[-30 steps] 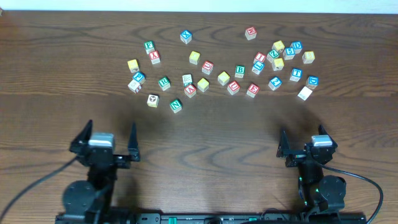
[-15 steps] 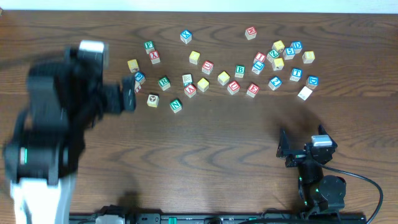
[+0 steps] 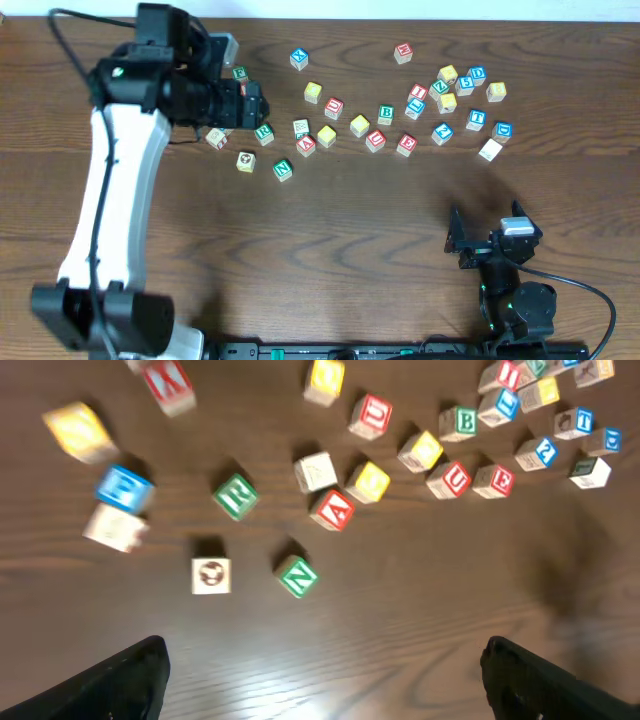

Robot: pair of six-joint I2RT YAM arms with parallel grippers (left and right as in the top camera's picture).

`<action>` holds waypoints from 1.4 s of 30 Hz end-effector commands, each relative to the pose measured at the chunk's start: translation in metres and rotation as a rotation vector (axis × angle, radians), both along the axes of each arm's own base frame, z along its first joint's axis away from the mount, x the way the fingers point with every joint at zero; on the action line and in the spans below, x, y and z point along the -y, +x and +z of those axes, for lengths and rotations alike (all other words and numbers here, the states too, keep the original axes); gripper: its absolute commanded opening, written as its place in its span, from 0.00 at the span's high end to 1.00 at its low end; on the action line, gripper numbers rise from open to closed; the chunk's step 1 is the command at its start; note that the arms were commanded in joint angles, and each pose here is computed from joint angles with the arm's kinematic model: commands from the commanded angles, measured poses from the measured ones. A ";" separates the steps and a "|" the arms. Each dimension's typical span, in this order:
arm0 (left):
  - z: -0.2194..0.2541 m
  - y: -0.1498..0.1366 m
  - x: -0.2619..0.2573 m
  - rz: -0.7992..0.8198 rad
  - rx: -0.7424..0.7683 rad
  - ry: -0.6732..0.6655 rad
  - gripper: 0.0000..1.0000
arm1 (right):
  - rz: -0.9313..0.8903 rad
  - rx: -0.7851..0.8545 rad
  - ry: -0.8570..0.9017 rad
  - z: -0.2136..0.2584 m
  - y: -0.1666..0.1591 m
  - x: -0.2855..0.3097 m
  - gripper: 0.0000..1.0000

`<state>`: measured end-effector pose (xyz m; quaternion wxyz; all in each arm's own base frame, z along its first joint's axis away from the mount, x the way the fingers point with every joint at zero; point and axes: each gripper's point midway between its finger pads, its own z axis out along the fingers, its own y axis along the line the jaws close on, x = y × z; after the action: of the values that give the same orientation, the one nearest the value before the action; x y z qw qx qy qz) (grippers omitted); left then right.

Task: Spell out ROBOT
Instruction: 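Move the left gripper over the green-lettered R block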

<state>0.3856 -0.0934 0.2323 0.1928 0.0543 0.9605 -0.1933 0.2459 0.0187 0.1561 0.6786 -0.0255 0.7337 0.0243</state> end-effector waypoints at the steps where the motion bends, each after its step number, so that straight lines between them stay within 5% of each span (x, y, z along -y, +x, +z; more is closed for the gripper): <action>1: -0.018 0.008 0.010 0.077 -0.111 -0.091 0.02 | 0.000 -0.003 -0.010 -0.001 0.000 0.001 0.01; 6: -0.060 0.021 0.008 0.107 -0.212 -0.070 0.02 | 0.000 -0.002 -0.010 -0.001 0.000 0.001 0.01; 15: -0.131 0.031 -0.032 0.450 -0.361 0.193 0.02 | 0.000 -0.002 -0.010 -0.001 0.000 0.001 0.01; 30: -0.133 0.060 0.001 0.647 -0.168 0.308 0.02 | 0.000 -0.002 -0.010 -0.001 0.000 0.001 0.01; 42: -0.139 0.076 0.005 0.709 -0.120 0.265 0.02 | 0.000 -0.002 -0.010 -0.001 0.000 0.001 0.01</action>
<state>0.4588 -0.1066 0.1020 0.1817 -0.2434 0.9527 -0.0065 0.2459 0.0187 0.1561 0.6784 -0.0253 0.7338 0.0244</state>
